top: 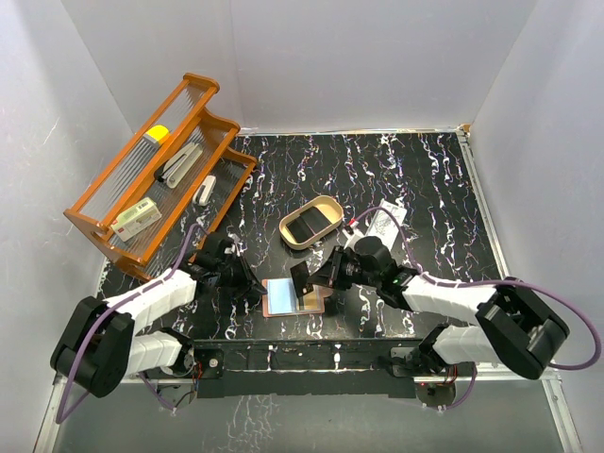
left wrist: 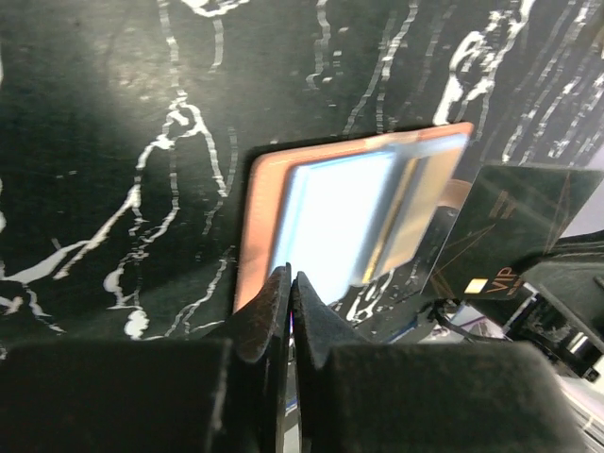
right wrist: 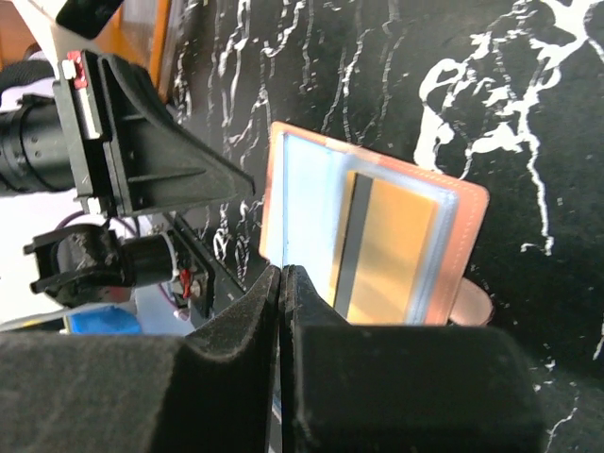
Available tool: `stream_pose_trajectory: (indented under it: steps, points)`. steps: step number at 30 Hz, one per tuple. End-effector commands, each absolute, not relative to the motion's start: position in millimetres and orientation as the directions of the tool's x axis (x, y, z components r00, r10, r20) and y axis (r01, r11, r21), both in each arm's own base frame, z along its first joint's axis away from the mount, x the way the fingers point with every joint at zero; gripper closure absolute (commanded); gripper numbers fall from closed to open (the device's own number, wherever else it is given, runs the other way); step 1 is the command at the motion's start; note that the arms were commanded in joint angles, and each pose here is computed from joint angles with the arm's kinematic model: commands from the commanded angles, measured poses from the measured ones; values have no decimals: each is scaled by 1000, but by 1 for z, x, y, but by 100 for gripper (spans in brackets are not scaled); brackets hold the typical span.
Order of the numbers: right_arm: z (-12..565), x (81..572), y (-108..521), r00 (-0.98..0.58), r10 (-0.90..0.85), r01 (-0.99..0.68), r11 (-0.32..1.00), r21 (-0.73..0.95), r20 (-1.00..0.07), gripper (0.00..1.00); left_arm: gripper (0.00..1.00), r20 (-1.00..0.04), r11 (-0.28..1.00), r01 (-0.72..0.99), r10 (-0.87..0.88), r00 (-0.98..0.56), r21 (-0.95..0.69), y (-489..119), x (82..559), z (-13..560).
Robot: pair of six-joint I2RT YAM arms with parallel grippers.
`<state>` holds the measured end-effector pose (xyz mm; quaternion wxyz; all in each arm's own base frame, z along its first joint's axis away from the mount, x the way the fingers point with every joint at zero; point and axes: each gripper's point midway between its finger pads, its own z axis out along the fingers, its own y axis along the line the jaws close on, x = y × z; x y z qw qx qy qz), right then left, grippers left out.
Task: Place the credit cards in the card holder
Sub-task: Pick up the credit card from the storage box, then insert the credit card into the card holder.
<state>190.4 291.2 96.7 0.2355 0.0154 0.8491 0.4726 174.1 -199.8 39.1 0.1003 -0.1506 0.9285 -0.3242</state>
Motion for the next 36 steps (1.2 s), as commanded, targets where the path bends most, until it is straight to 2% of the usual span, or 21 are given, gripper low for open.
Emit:
stream_pose_trajectory:
  steps: [1, 24, 36]
  points:
    - [100, 207, 297, -851, 316, -205, 538, 818, -420, 100, 100, -61, 784, -257, -351, -935, -566, -186, 161, 17]
    - [61, 185, 314, -894, 282, -154, 539, 828, -349, 100, 100, -19, 777, -295, -366, -930, -557, -184, 152, 1]
    - [39, 171, 292, -896, 284, -113, 599, 793, -341, 100, 100, -15, 785, -302, -368, -930, -541, -182, 150, -3]
